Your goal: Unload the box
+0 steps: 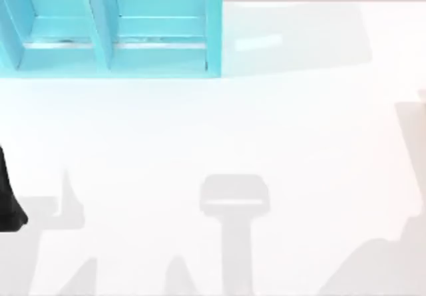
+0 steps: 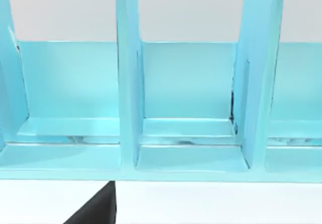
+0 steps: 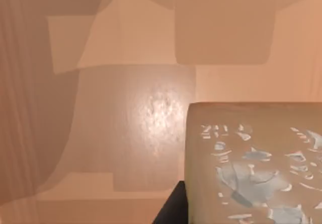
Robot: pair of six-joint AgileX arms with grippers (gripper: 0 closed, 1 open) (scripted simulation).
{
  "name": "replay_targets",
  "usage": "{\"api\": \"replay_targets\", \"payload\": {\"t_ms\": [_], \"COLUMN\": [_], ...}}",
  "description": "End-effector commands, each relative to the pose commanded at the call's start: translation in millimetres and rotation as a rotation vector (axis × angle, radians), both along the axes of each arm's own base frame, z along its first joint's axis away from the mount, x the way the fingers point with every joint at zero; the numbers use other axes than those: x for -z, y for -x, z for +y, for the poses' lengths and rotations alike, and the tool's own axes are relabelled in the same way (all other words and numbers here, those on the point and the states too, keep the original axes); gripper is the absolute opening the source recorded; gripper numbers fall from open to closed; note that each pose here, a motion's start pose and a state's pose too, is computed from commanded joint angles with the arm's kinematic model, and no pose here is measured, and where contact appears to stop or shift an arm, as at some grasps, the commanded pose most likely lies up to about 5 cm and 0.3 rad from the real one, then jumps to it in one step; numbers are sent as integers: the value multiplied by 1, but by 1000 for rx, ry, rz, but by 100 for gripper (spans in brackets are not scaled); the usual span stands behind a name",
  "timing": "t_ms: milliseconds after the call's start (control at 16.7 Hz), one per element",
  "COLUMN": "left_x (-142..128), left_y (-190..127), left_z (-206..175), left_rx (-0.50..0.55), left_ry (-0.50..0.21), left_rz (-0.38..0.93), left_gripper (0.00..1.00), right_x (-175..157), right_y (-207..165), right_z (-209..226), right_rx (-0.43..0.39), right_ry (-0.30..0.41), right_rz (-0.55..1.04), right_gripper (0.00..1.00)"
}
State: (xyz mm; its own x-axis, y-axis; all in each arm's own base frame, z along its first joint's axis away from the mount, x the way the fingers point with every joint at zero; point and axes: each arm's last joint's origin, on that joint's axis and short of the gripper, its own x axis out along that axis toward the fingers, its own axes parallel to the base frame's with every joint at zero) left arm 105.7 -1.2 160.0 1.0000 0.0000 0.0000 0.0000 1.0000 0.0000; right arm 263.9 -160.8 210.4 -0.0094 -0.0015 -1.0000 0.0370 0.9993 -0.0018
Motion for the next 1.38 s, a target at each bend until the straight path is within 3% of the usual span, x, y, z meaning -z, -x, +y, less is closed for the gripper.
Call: {"api": "replay_targets", "payload": {"t_ms": [360,840,1020,1380], "left_x": [0,0,0,0], "left_y": [0,0,0,0], "left_z": [0,0,0,0], "left_rx": [0,0,0,0], "left_ry": [0,0,0,0], "left_rz": [0,0,0,0], "left_gripper": [100,100,100,100], "right_x": [-62,-56,-45,-12], "right_y": [7,-10,-42,-84], "right_z": [6,20,62,202], "right_rx": [-1,-2,-7,-49], "right_ry": [7,8,16,10], "right_rz": [-11,-7,-14,-33], "right_gripper": [0,0,0,0]}}
